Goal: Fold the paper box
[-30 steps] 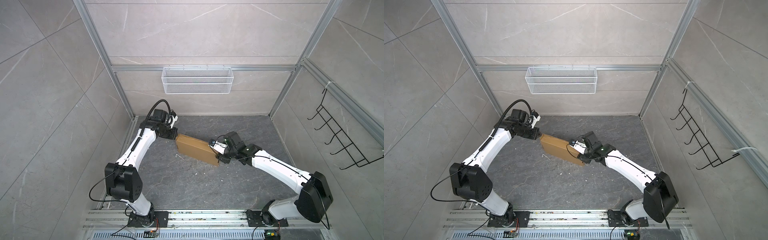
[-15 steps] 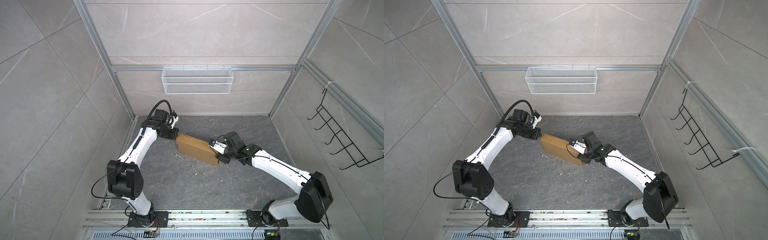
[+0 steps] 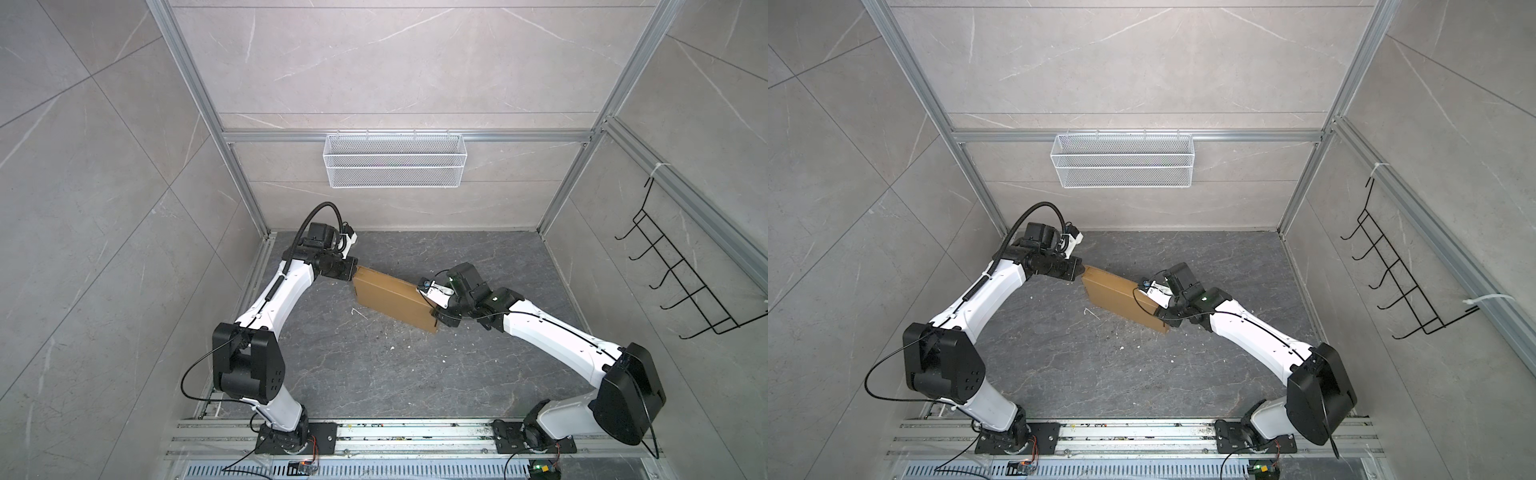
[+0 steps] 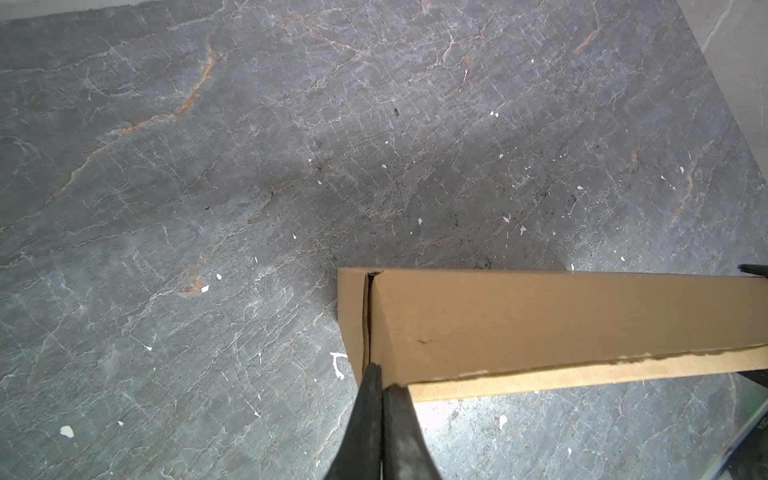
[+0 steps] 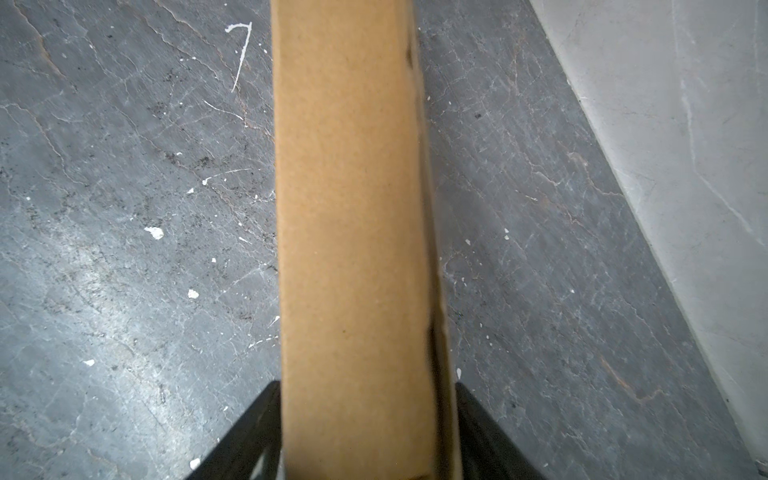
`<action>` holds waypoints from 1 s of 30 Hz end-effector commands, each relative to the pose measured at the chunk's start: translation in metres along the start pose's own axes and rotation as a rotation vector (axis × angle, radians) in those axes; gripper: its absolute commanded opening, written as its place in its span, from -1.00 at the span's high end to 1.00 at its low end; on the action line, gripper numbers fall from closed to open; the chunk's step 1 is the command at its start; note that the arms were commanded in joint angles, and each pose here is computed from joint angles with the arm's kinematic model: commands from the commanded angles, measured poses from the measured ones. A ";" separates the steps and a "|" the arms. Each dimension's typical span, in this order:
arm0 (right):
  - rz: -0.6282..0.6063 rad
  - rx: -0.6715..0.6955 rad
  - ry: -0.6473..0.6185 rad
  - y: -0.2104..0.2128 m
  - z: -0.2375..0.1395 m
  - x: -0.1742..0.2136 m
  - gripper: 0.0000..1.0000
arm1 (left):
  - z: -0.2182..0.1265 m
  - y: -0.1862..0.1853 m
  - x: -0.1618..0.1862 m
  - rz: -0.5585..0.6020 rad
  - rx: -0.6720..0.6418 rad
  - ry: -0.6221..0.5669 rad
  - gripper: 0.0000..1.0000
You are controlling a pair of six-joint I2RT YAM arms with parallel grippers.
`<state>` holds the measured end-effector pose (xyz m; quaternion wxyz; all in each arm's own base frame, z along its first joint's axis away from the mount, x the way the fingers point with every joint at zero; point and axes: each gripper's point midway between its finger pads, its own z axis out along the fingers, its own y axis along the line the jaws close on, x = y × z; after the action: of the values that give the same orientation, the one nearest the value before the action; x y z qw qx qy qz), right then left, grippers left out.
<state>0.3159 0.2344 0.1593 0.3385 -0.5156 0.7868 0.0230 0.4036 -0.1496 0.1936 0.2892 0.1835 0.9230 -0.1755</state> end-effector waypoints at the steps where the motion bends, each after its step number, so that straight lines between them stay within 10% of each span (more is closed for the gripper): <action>1: 0.023 -0.014 0.000 -0.001 -0.001 -0.006 -0.28 | 0.005 0.008 0.025 -0.043 -0.036 0.085 1.00; 18: 0.062 -0.041 -0.095 0.002 -0.007 -0.043 -0.43 | 0.011 0.011 0.037 -0.065 -0.042 0.103 1.00; 30: 0.374 -0.019 -0.246 -0.026 -0.055 -0.088 -0.51 | 0.011 0.010 0.038 -0.056 -0.040 0.107 1.00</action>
<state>0.3244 0.2745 0.2259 0.3955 -0.4332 0.8002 0.1252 0.4070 -0.1473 0.1909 0.3031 0.1772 0.9209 -0.1691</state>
